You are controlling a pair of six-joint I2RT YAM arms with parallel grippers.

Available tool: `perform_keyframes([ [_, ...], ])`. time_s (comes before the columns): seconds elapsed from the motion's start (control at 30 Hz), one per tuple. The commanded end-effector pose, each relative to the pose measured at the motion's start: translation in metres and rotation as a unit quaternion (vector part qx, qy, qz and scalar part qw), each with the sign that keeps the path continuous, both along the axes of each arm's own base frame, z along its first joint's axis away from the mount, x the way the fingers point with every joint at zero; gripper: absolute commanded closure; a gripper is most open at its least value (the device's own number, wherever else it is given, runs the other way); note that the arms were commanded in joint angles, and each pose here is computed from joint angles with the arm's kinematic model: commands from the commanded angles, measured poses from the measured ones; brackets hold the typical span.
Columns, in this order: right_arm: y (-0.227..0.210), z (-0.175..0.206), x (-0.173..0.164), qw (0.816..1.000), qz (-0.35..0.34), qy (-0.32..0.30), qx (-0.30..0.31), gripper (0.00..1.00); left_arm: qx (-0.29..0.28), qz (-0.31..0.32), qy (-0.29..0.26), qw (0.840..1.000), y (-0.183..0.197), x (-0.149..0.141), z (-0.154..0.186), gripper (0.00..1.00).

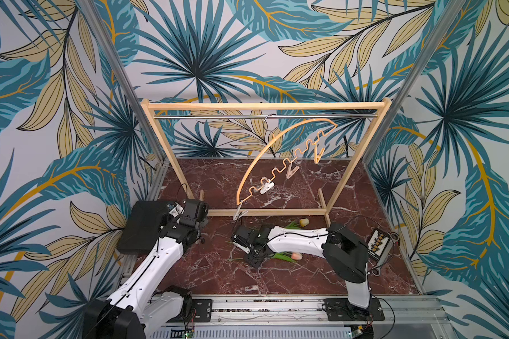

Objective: Dry the flowers on a clothes hanger
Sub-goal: Pick up the flower at the center of the board.

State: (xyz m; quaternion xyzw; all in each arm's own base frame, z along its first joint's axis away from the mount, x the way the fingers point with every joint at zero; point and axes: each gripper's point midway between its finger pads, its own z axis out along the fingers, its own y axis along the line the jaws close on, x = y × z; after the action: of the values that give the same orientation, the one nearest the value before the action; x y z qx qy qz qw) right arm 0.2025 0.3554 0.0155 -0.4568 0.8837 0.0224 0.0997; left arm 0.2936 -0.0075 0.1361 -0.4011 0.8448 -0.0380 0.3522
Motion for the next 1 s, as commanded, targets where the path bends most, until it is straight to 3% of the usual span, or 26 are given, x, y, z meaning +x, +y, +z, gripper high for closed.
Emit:
perform_keyframes([
  [0.0,-0.034,-0.039,0.009,0.997,-0.026,-0.003,-0.069,0.82,0.018,-0.05,-0.038,0.998,-0.007,0.035,0.028,0.39],
  [0.17,-0.035,-0.033,0.012,0.998,-0.033,-0.011,-0.059,0.9,0.001,-0.093,-0.034,0.995,-0.022,0.058,0.036,0.41],
  [0.33,-0.036,-0.021,0.016,0.998,-0.042,-0.027,-0.049,0.98,-0.006,-0.115,-0.034,0.993,-0.037,0.062,0.04,0.42],
  [0.8,-0.049,0.053,0.053,0.989,-0.122,-0.073,0.033,1.0,-0.001,-0.152,-0.046,0.987,-0.054,0.051,0.052,0.42],
  [0.97,-0.041,0.077,0.054,0.987,-0.128,-0.056,0.08,1.0,0.003,-0.161,-0.054,0.986,-0.058,0.049,0.058,0.42],
])
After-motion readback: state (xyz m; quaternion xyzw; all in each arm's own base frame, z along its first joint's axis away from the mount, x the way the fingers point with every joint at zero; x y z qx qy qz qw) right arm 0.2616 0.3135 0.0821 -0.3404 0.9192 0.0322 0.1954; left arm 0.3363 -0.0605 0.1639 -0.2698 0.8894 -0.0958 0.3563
